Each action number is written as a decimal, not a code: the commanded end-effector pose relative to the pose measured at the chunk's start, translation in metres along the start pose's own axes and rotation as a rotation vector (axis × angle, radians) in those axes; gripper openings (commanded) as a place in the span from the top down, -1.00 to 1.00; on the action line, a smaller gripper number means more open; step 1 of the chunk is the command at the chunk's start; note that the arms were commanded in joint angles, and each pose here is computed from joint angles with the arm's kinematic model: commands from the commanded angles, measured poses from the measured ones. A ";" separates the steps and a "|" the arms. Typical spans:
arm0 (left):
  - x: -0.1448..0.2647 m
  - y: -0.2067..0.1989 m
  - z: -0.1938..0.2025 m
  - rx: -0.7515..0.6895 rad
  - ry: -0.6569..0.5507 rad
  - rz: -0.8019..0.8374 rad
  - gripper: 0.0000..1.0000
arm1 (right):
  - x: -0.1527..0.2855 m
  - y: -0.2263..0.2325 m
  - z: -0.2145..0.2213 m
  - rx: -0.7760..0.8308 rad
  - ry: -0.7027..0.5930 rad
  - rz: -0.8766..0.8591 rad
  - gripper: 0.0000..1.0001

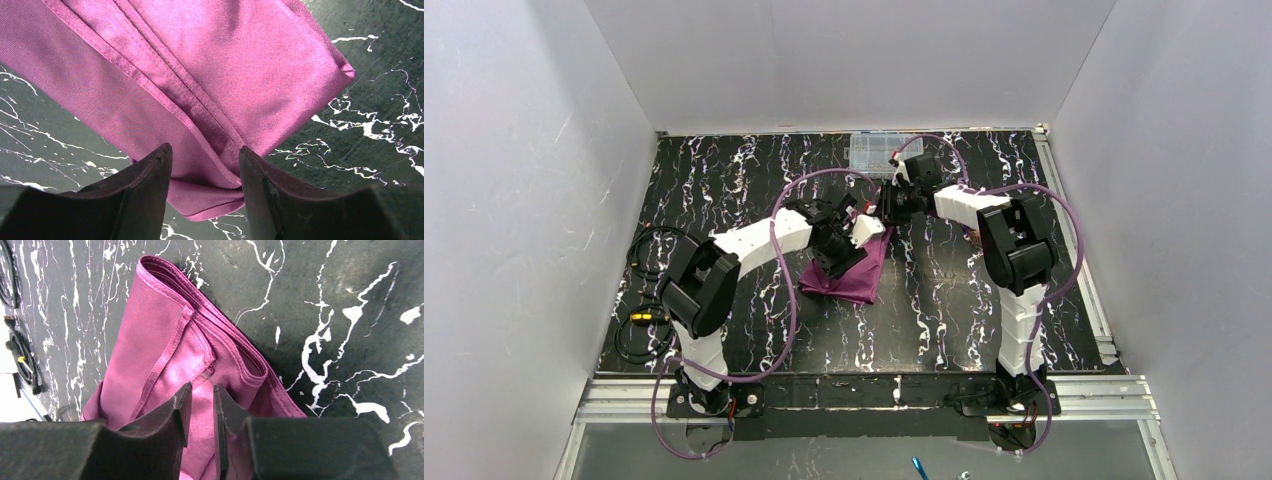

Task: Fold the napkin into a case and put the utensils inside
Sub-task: Smooth out the 2/3-rectangle-folded napkin at the center of the board.

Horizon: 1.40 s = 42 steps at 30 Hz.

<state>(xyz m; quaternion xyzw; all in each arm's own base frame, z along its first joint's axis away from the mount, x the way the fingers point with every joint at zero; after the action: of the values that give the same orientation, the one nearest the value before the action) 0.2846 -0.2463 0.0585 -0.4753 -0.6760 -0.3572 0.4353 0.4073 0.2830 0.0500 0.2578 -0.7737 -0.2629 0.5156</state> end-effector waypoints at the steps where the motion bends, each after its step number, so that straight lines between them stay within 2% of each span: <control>1: -0.006 -0.007 0.010 -0.006 0.049 0.011 0.01 | -0.005 0.016 -0.014 0.029 -0.031 -0.052 0.41; 10: -0.014 -0.006 0.022 -0.024 0.091 -0.011 0.05 | -0.007 0.011 -0.008 0.018 -0.024 -0.052 0.43; 17: -0.022 -0.006 0.024 -0.023 0.104 -0.003 0.25 | -0.005 0.015 -0.009 0.021 -0.030 -0.062 0.44; 25: -0.017 -0.005 0.021 -0.036 0.089 -0.010 0.89 | -0.004 -0.006 0.002 -0.003 -0.016 -0.019 0.50; 28: -0.015 -0.006 0.022 -0.042 0.090 -0.010 1.00 | -0.003 -0.016 0.006 -0.024 -0.017 -0.008 0.51; 35: -0.012 -0.009 0.024 -0.042 0.086 -0.007 1.00 | -0.006 -0.027 0.011 -0.044 -0.020 -0.005 0.52; 42: 0.000 -0.011 0.013 -0.047 0.030 -0.003 1.00 | -0.010 -0.043 0.026 -0.075 -0.010 0.016 0.53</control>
<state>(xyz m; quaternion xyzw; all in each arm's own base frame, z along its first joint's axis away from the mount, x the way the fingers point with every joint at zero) 0.2782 -0.2352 0.0318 -0.4645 -0.6547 -0.3886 0.4523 0.4013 0.2778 0.0332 0.2693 -0.7626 -0.3012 0.5052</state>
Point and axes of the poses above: each gripper's point midway between its finger pads, its own x axis back along the fingers, its own y axis along the line the jaws close on, z = x × y, the point moved 1 cm from there along x, back along the fingers, and after that the axes turned 10 degrees about -x, right-handed, at the moved point
